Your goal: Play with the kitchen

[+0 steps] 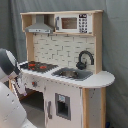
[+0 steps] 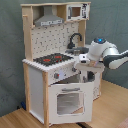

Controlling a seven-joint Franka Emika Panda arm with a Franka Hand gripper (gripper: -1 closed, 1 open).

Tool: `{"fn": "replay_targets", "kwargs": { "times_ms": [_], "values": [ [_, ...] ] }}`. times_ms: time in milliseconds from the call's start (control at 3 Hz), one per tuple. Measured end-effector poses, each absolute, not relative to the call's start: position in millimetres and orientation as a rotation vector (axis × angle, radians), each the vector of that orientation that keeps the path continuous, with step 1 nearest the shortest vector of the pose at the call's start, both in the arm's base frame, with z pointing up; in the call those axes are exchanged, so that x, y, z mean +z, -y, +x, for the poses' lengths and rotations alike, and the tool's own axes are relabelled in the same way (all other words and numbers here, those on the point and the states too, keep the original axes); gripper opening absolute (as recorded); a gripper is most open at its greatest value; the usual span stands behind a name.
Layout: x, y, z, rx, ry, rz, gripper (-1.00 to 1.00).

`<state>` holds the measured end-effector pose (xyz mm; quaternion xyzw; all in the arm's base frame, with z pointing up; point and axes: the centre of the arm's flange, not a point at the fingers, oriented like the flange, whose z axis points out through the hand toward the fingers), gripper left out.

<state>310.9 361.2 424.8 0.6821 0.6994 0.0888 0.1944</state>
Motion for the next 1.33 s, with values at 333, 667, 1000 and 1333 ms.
{"fn": "replay_targets", "kwargs": {
  "times_ms": [333, 667, 1000, 1333],
  "values": [
    [403, -355, 323, 0.168, -2.069, 1.918, 1.0],
    [385, -351, 335, 0.134, -2.159, 1.914, 1.0],
    [373, -351, 342, 0.137, -2.227, 1.904, 1.0],
    [373, -350, 343, 0.137, -2.231, 1.903, -1.0]
  ]
}}
